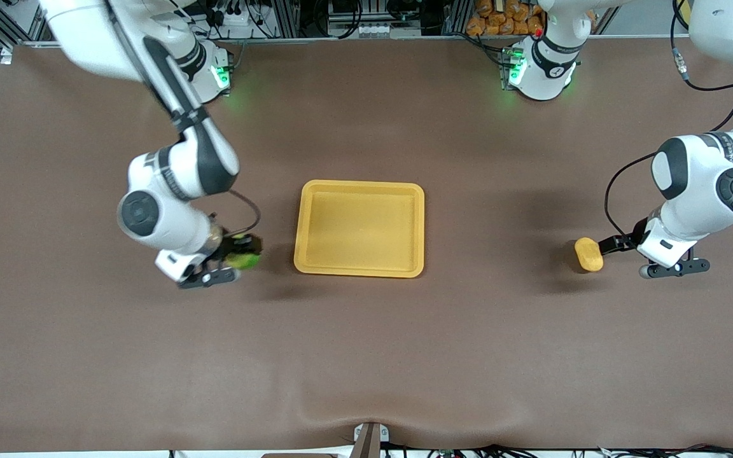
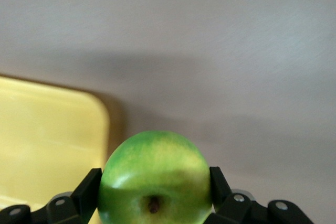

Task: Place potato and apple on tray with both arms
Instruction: 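Carry the apple to the tray while the left gripper grasps the potato, then open the right gripper to release the apple onto the tray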

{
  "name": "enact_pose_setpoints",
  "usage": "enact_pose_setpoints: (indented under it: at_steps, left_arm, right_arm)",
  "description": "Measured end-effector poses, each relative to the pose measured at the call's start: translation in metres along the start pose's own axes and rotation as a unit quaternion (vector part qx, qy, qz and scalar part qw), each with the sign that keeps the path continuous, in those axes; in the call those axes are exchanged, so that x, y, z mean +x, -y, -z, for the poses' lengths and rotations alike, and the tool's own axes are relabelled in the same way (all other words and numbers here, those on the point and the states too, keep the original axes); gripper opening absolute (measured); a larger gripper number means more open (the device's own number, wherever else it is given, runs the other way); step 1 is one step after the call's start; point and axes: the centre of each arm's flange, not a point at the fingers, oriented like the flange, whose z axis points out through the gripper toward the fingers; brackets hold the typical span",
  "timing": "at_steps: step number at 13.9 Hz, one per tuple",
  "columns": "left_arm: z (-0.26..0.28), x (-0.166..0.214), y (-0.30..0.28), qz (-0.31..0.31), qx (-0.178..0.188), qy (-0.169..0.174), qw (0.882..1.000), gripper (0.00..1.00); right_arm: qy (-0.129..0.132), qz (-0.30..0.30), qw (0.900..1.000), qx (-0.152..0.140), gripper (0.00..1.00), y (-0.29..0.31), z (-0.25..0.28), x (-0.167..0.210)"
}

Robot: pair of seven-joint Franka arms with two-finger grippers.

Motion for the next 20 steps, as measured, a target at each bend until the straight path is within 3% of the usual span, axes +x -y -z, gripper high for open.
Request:
enact_pose_setpoints:
  at_steps: [4,7,13,15,16,20]
  left_arm:
    - [-0.030,0.003,0.015,0.013,-0.003,-0.003,1.000,1.00]
    - [-0.037,0.006,0.015,0.034,-0.019,-0.001,0.999,1.00]
    - [-0.043,0.008,0.004,0.067,-0.053,0.005,0.996,1.00]
    - [-0.052,0.008,0.003,0.072,-0.056,0.012,0.996,1.00]
    - [-0.056,0.009,0.003,0.075,-0.059,0.014,0.995,1.00]
    - [-0.061,0.009,-0.004,0.072,-0.062,0.019,0.995,1.00]
  right_arm:
    - [-0.005,-0.039,0.999,-0.002,0.87,0.098,-0.003,-0.036]
    - [-0.047,-0.041,0.998,0.012,0.87,0.135,-0.035,-0.043]
    - [-0.017,-0.049,0.999,-0.012,0.87,0.117,-0.090,-0.054]
    - [-0.009,-0.045,0.999,-0.017,0.90,0.120,-0.098,-0.061]
    - [-0.008,-0.043,0.999,-0.017,0.97,0.121,-0.099,-0.062]
    - [-0.006,-0.044,0.999,-0.019,1.00,0.120,-0.101,-0.063]
